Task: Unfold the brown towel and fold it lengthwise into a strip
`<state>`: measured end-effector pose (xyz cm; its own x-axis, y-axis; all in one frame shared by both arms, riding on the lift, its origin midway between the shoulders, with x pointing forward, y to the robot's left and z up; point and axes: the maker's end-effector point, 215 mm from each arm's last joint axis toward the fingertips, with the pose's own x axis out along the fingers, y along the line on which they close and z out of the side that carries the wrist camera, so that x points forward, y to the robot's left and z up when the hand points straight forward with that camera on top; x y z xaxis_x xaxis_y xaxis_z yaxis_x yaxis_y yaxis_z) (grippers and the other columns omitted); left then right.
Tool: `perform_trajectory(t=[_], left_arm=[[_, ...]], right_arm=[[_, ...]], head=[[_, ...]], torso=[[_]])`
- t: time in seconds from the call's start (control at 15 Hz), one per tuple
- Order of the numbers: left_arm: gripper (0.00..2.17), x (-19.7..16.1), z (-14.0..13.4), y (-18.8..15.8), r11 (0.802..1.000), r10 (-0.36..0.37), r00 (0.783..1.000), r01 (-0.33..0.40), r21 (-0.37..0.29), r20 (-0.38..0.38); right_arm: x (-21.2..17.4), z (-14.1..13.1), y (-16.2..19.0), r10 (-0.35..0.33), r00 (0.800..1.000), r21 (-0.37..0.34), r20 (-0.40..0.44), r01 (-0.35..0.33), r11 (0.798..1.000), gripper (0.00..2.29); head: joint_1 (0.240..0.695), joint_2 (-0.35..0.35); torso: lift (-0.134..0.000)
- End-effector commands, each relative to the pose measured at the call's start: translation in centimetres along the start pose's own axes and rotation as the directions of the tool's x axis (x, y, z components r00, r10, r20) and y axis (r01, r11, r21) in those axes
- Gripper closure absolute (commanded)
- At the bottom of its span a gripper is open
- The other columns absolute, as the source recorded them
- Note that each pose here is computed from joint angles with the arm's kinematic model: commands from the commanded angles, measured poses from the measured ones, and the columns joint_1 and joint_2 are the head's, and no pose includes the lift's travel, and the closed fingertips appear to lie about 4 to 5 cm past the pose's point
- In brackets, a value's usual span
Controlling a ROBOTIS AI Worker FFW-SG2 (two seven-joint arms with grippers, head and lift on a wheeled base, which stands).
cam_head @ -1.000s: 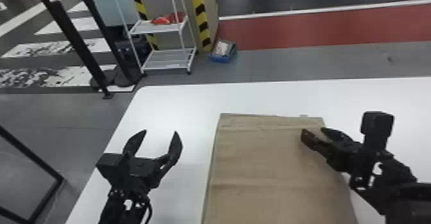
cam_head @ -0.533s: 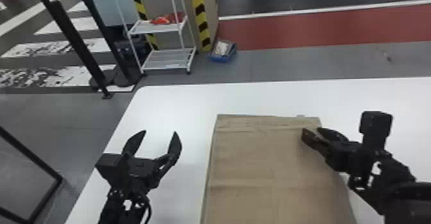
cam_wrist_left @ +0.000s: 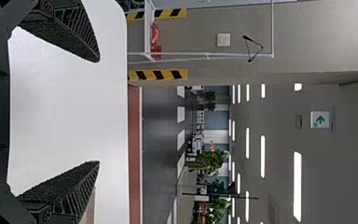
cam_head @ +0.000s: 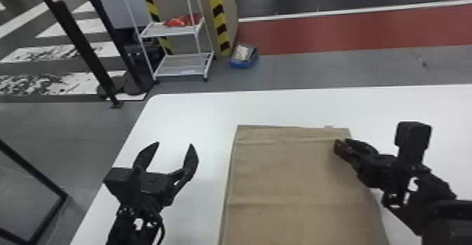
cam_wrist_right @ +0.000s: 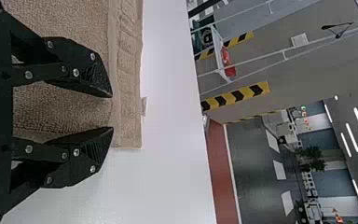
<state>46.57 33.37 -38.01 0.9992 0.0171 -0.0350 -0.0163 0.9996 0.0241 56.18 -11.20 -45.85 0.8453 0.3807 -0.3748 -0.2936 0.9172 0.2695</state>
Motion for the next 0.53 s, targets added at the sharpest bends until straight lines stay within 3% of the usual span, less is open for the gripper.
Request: perform_trajectory(t=[0.0,0.47], left_arm=[[0.1,0.04,0.07,-0.03,1.0,-0.002,1.0,0.002,0.001,0.001],[0.1,0.09,0.05,-0.09,1.0,-0.003,1.0,0.003,0.001,0.001]], right_arm=[[-0.01,-0.22,-0.03,-0.001,1.0,-0.002,-0.007,0.001,1.0,0.9],[-0.17,0.17,-0.15,-0.006,1.0,0.0,-0.006,0.006,1.0,0.94]], head=[[0.695,0.234],[0.695,0.232]], torso=[[-0.125],[-0.125]])
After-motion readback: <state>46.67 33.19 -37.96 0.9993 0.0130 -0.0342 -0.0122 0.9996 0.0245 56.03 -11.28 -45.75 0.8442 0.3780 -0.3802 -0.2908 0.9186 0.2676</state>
